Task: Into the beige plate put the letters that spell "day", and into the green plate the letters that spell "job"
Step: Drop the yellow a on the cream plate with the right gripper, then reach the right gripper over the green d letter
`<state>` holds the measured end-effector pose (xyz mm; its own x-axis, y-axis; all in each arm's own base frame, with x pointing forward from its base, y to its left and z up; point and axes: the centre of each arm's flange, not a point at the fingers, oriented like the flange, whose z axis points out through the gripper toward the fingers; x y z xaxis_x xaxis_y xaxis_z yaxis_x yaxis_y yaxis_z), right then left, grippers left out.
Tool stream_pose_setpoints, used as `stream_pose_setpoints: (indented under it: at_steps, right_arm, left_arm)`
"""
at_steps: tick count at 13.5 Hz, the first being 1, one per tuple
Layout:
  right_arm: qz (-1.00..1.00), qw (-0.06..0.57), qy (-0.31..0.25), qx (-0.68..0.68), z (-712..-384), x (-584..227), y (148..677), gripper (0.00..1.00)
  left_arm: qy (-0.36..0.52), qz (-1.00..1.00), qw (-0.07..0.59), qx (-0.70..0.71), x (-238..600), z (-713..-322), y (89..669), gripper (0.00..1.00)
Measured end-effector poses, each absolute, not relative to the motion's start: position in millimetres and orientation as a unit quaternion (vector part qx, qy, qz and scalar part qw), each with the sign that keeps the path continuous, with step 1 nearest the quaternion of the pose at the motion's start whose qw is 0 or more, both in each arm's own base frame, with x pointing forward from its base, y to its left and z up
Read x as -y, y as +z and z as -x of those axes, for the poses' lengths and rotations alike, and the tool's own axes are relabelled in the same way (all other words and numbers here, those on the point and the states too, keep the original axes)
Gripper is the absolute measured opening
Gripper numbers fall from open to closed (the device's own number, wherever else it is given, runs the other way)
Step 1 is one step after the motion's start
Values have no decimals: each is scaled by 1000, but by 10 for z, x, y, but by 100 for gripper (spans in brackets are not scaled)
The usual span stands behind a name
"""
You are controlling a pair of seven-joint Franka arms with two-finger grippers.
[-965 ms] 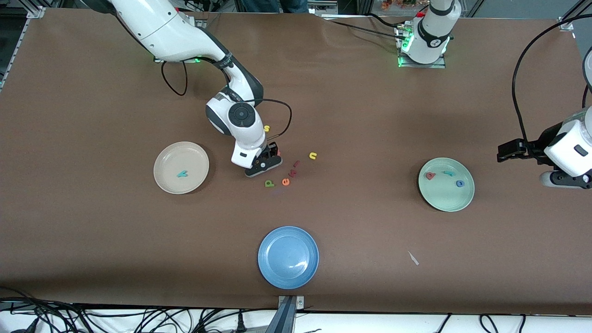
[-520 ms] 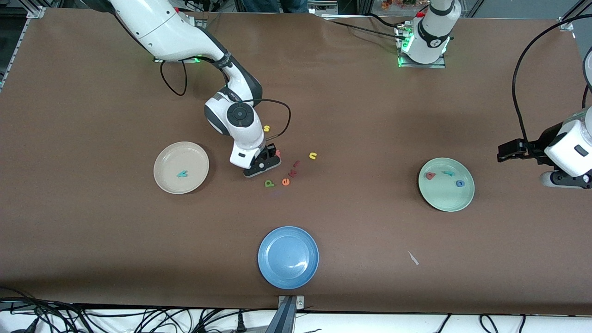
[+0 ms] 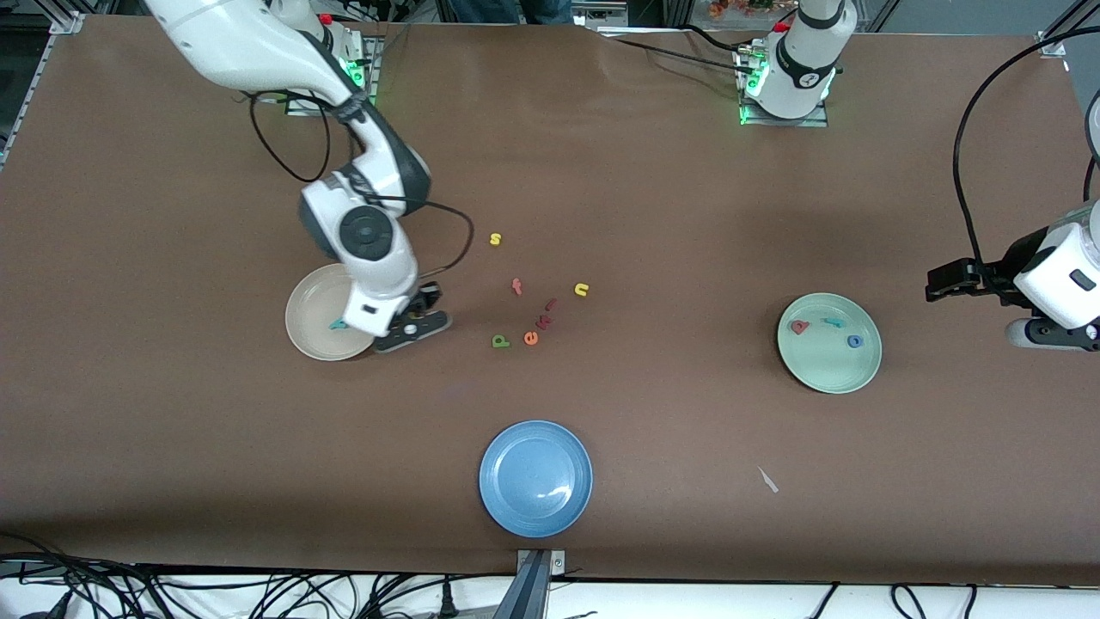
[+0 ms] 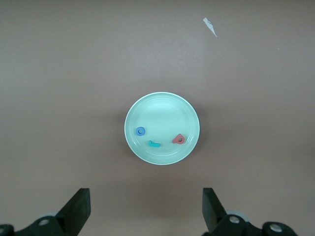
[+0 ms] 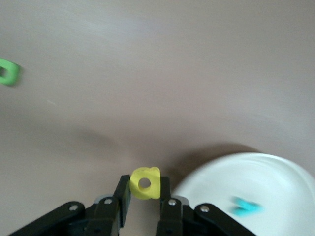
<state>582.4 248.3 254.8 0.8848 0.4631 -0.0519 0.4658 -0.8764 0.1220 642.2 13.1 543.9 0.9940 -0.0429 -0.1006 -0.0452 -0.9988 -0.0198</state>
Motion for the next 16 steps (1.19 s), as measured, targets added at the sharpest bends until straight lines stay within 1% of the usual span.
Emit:
stream_pose_setpoints:
  at_steps: [2, 4, 5, 6, 8, 9, 11, 13, 16]
  right_arm:
    - [-963, 73, -28, -257, -5830, -1872, 2615, 28]
    - [-963, 75, -48, -254, -5746, -1456, 2556, 28]
    - [-964, 72, -55, -249, -5702, -1394, 2516, 33]
    - [-966, 64, -60, -243, -5663, -1402, 2483, 44]
    - [-970, 42, -66, -228, -5618, -1481, 2460, 61]
    - [-972, 37, -65, -224, -5605, -1539, 2467, 63]
    - [-974, 34, -55, -218, -5567, -1809, 2510, 63]
    - [-977, 30, -30, -208, -5549, -2318, 2622, 63]
    - [-983, 12, 0, -184, -5680, -3031, 2702, 63]
  left_arm:
    - [50, 998, 11, -22, -132, -6422, 5439, 100]
    - [50, 998, 11, -22, -132, -6422, 5439, 100]
    - [50, 998, 11, -22, -132, -6422, 5439, 100]
    - [50, 998, 11, -22, -132, -6422, 5439, 100]
    - [50, 998, 11, -22, -132, -6422, 5439, 100]
    - [50, 998, 11, -22, -132, -6422, 5438, 100]
    - [50, 998, 11, -22, -132, -6422, 5438, 100]
    - [50, 998, 11, -22, -132, -6422, 5438, 100]
    - [50, 998, 11, -22, -133, -6421, 5436, 100]
